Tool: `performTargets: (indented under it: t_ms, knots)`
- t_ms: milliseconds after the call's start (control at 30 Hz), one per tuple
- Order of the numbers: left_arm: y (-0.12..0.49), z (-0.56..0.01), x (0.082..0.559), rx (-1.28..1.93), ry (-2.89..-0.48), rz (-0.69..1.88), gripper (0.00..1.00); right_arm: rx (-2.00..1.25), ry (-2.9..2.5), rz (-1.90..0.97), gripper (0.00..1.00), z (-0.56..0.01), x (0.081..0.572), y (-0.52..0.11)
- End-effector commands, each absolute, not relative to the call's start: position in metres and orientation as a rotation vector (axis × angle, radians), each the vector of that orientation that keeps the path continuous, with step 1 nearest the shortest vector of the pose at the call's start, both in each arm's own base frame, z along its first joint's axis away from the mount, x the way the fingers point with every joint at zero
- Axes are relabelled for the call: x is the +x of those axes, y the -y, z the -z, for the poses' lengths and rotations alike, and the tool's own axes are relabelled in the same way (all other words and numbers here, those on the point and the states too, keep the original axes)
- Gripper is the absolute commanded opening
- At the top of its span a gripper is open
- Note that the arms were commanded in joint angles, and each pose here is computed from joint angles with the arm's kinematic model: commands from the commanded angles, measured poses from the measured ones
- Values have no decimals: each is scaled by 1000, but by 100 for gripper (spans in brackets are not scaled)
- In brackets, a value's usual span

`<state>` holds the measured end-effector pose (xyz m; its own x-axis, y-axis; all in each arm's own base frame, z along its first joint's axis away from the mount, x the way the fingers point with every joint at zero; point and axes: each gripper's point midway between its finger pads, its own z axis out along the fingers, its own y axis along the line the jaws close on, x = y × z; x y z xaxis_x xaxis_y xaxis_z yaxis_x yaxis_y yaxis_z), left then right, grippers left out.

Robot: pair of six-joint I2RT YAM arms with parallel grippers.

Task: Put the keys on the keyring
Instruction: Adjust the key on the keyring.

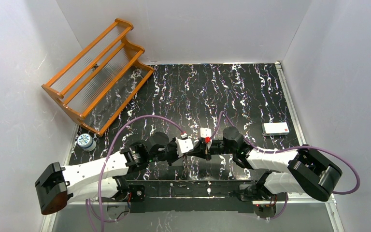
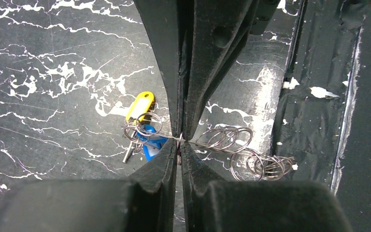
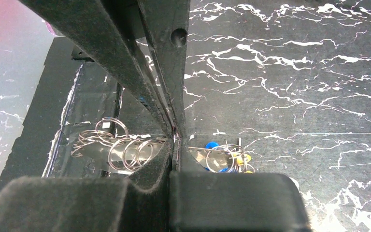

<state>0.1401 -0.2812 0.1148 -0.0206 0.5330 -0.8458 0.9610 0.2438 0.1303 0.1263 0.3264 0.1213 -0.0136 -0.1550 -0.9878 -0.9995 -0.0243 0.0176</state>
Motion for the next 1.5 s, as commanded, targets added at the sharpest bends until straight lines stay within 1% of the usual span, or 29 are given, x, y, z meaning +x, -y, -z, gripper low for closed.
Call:
performTargets:
  t_ms: [0, 33, 67, 267, 533, 767, 833, 900, 1000, 1233, 1467]
  knots:
    - [281, -133, 139, 1336, -1611, 669, 12, -1312, -1244, -1142, 1, -144, 132, -333]
    - [279, -136, 140, 1315, -1605, 669, 17, -1300, -1237, -1138, 1, -145, 132, -332]
    - [277, -137, 140, 1300, -1599, 670, 20, -1278, -1231, -1130, 1, -147, 134, -330]
    - [266, -149, 139, 1197, -1563, 684, 21, -1219, -1131, -1138, 1, -163, 130, -326]
    - [264, -151, 135, 1120, -1518, 738, 14, -1186, -1012, -1198, 1, -182, 117, -324]
    - [269, -155, 133, 1136, -1493, 761, 16, -1191, -990, -1235, 1, -190, 114, -327]
    - [272, -155, 132, 1144, -1482, 773, 15, -1195, -986, -1242, 1, -191, 113, -328]
    - [274, -156, 130, 1152, -1471, 789, 12, -1194, -987, -1248, 1, -191, 113, -328]
    - [277, -154, 129, 1160, -1466, 803, 0, -1184, -987, -1250, 1, -193, 114, -328]
    - [280, -138, 126, 1208, -1511, 808, 0, -1169, -964, -1270, 1, -202, 112, -330]
    - [282, -140, 130, 1194, -1487, 793, 0, -1179, -937, -1310, 1, -209, 108, -333]
